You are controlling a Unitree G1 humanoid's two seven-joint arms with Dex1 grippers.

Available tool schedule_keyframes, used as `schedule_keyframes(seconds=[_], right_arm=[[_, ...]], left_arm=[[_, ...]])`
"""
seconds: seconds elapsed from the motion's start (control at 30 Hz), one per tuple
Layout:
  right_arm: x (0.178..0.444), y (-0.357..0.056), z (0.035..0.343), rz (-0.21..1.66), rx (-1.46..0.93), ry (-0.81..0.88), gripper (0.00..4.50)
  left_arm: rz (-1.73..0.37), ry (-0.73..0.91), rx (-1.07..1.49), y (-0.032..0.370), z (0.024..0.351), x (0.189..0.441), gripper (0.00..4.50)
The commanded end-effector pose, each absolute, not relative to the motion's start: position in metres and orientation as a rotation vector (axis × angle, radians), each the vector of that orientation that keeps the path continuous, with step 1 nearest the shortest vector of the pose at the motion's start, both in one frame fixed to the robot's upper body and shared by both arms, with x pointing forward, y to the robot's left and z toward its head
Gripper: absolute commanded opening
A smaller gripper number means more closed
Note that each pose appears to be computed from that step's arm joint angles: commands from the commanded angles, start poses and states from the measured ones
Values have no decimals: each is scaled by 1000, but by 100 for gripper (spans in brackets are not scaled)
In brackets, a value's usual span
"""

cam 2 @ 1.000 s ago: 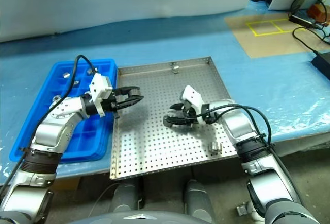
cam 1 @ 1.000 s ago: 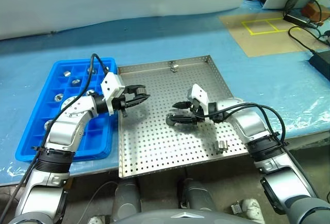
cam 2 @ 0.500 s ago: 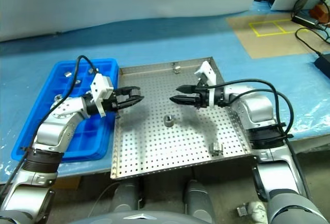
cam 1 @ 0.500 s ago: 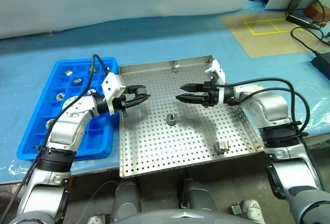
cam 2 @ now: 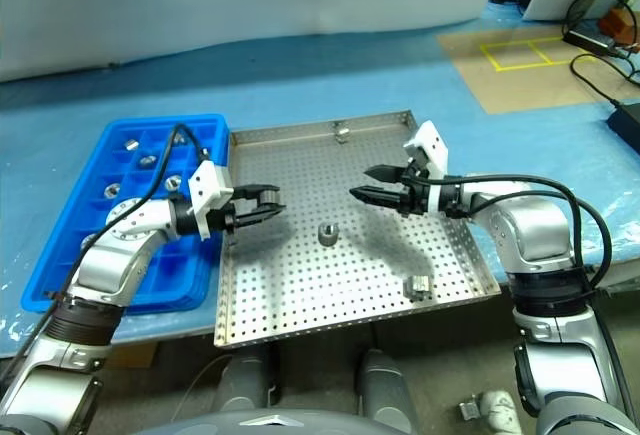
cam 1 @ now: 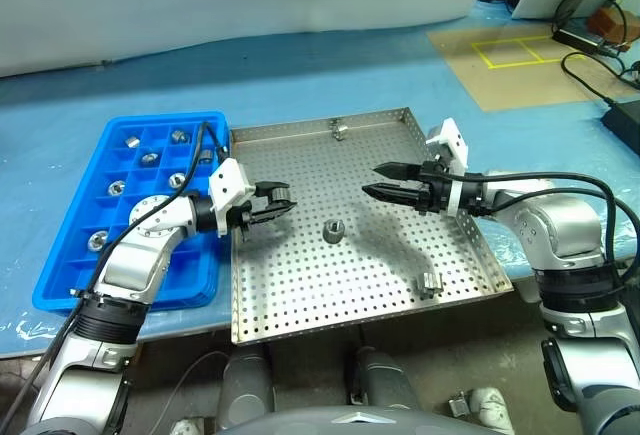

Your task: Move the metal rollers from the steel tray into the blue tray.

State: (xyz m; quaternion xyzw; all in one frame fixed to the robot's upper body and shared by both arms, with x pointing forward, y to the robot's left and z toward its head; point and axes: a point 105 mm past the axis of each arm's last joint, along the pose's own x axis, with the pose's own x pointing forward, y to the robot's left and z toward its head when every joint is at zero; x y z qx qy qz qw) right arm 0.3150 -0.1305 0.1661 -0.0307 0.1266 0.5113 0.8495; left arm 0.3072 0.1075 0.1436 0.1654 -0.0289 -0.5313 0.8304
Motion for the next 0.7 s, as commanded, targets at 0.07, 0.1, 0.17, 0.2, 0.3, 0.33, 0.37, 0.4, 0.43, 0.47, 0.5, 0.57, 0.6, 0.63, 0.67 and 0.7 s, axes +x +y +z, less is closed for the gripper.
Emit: schedule_keyframes(seconds=[0.07, 0.1, 0.17, 0.2, 0.3, 0.33, 0.37, 0.4, 0.43, 0.47, 0.5, 0.57, 0.6, 0.63, 0.67, 0.7], right_arm=[[296, -126, 191, 1105, -80, 197, 301], [293, -124, 191, 1112, -86, 201, 301], [287, -115, 190, 1140, -109, 197, 301], [286, -110, 191, 1154, -121, 190, 301], [288, -101, 191, 1178, -143, 169, 301], [294, -94, 191, 1193, -164, 148, 301], [300, -86, 191, 1209, -189, 126, 301], [305, -81, 190, 1220, -209, 111, 301], [310, -75, 189, 1235, -238, 92, 301], [315, -67, 189, 1251, -254, 72, 301], [319, -61, 190, 1266, -263, 53, 301], [327, -47, 197, 1300, -268, 3, 301], [331, -40, 201, 1309, -265, -24, 301], [335, -35, 204, 1315, -263, -47, 301], [338, -29, 207, 1318, -263, -71, 301], [342, -24, 210, 1321, -263, -89, 301]], left_arm=[[-1096, -141, 339, 111, 169, 295, 138], [-1076, -154, 335, 113, 174, 295, 138], [-1010, -188, 340, 123, 188, 295, 138], [-964, -205, 340, 129, 196, 297, 138], [-874, -224, 336, 143, 205, 301, 138], [-807, -230, 335, 154, 207, 306, 138], [-740, -228, 333, 167, 207, 309, 138], [-696, -226, 331, 175, 207, 311, 138], [-650, -223, 339, 184, 206, 312, 138], [-600, -219, 342, 193, 205, 312, 138], [-556, -217, 347, 201, 204, 312, 138], [-457, -223, 384, 218, 204, 309, 138], [-412, -229, 391, 226, 206, 306, 138], [-370, -237, 395, 232, 208, 303, 138], [-323, -246, 403, 241, 211, 299, 138], [-284, -251, 408, 248, 213, 296, 138]])
